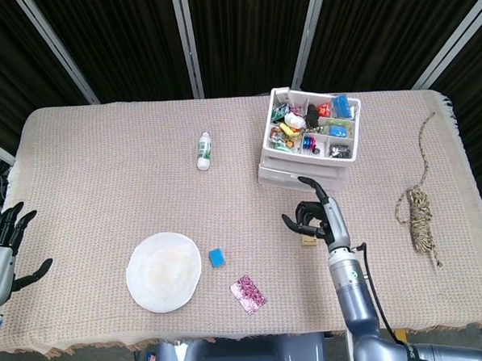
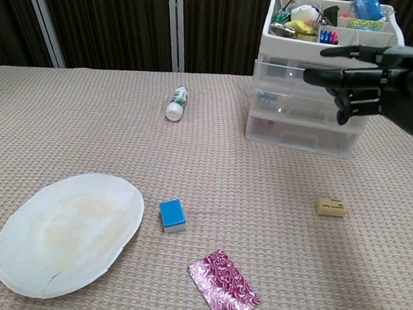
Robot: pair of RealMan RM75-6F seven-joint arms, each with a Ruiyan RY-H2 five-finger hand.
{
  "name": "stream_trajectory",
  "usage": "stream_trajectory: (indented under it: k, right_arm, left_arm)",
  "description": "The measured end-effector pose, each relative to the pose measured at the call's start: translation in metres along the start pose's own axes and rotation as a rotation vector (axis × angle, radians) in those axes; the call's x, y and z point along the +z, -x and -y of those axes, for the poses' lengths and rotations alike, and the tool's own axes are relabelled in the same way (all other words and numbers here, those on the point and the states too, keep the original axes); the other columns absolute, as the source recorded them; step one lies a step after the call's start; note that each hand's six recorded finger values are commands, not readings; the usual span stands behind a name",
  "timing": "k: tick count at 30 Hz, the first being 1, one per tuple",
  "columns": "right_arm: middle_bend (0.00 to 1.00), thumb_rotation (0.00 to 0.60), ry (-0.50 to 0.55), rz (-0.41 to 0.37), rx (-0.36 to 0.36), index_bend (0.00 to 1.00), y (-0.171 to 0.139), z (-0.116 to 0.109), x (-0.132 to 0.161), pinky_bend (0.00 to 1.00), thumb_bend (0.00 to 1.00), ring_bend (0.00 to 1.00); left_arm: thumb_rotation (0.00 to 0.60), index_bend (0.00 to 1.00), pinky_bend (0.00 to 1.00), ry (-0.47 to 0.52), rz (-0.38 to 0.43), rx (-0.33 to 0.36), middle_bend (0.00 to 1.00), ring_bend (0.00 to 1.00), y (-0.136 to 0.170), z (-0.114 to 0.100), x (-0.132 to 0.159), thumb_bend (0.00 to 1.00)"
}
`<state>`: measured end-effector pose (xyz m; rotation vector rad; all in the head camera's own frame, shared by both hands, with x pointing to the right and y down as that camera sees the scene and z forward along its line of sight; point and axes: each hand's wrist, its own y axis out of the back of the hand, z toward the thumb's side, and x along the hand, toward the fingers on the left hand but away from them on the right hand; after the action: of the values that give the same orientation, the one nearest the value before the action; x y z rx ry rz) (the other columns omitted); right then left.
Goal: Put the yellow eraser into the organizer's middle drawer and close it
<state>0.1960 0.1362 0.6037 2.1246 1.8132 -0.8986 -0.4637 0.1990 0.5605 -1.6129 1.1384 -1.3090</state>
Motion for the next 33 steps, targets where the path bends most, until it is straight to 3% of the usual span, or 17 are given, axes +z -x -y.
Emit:
stream_trajectory:
  k: [6, 14, 21, 33]
  right_arm:
    - [0.74, 0.600, -0.321, -0.088, -0.071, 0.18, -0.006, -0.017, 0.014, 0.67, 0.16, 0.74]
    - [0.74, 0.600, -0.675, -0.032, -0.114, 0.23, 0.006, -0.035, 0.014, 0.67, 0.16, 0.74]
    - [0.74, 0.600, -0.784, 0.032, -0.129, 0.23, 0.025, -0.044, 0.013, 0.67, 0.16, 0.74]
    - [0.74, 0.600, -0.808, 0.092, -0.130, 0.27, 0.039, -0.047, 0.007, 0.67, 0.16, 0.74]
  left_arm:
    - [0.600, 0.11, 0.00, 0.000, -0.001, -0.001, 0.00, 0.00, 0.000, 0.000, 0.000, 0.25]
    - [0.600, 0.11, 0.00, 0.001, -0.002, -0.004, 0.00, 0.00, 0.000, 0.000, 0.000, 0.25]
    - [0.600, 0.11, 0.00, 0.000, -0.001, -0.004, 0.00, 0.00, 0.000, 0.000, 0.000, 0.25]
    - [0.600, 0.11, 0.00, 0.002, -0.002, -0.005, 0.00, 0.00, 0.000, 0.001, 0.000, 0.25]
